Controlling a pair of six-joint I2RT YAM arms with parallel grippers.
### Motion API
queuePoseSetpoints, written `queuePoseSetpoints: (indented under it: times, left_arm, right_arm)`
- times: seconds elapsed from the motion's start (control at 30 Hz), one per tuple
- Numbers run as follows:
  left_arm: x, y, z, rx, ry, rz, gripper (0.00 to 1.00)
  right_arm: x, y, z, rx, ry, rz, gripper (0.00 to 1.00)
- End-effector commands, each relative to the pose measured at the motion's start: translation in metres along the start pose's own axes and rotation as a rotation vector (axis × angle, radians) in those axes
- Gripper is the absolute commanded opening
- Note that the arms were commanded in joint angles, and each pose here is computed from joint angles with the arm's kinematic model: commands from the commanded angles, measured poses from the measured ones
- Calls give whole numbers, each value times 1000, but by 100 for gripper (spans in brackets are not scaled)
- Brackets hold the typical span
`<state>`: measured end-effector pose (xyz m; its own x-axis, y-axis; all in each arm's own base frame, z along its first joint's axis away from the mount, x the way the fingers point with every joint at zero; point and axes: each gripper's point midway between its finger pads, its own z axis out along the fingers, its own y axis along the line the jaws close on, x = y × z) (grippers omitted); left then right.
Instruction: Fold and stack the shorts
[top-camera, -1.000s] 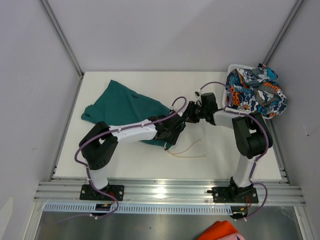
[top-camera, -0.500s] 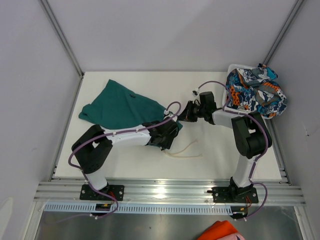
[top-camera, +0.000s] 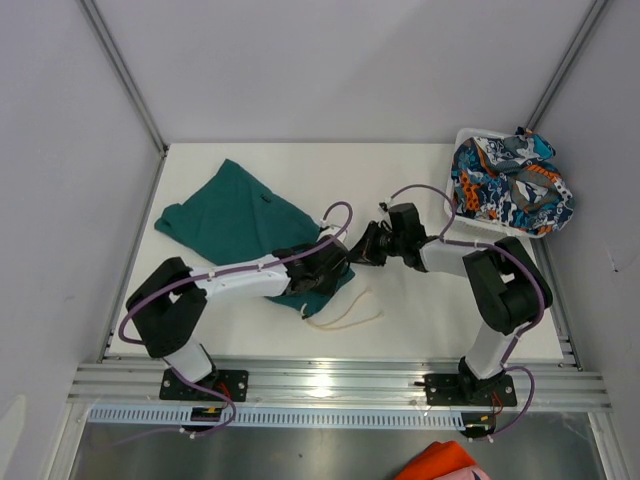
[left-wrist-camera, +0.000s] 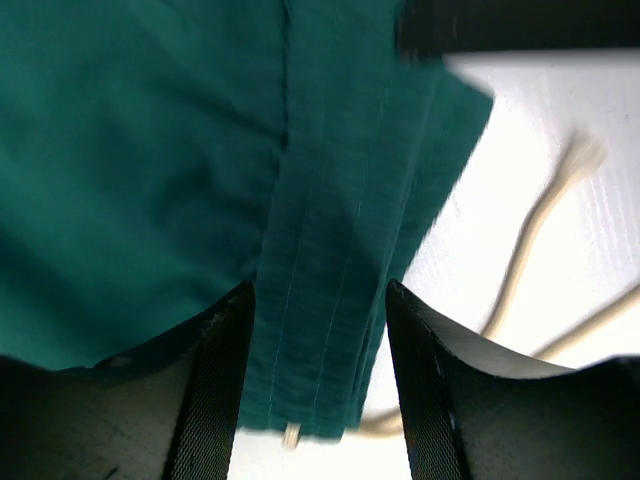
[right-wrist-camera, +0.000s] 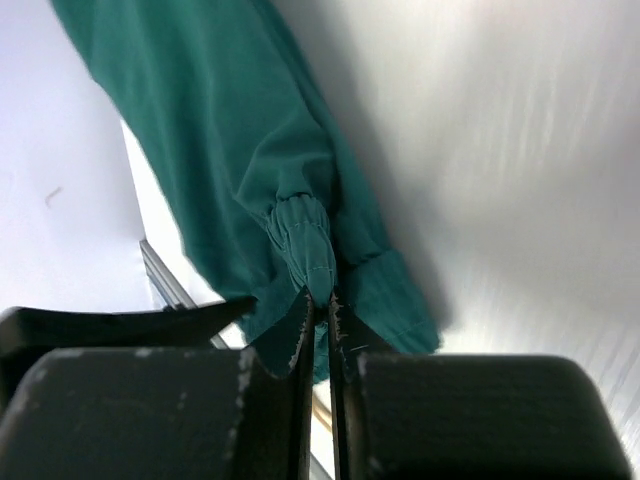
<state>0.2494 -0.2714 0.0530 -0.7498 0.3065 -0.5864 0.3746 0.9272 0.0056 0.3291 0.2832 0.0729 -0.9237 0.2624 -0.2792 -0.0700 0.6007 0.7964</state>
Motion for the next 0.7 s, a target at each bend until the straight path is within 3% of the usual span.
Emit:
queuePoseSetpoints:
  times: [0.0, 0.3, 0.47, 0.67]
  left_arm:
    - [-12, 4, -6, -9, -66, -51, 58]
    - [-9, 1, -16, 22, -51, -57, 58]
    - [-16, -3, -41, 68, -75, -43, 61]
    - [-18, -4, -41, 10, -72, -4, 61]
  right_arm:
    - [6, 2, -1, 10, -52, 76, 0]
    - [25, -2, 12, 60, -70, 69, 0]
    - [10, 0, 19, 71, -82, 52, 0]
    - [-14, 7, 30, 82, -94, 29, 0]
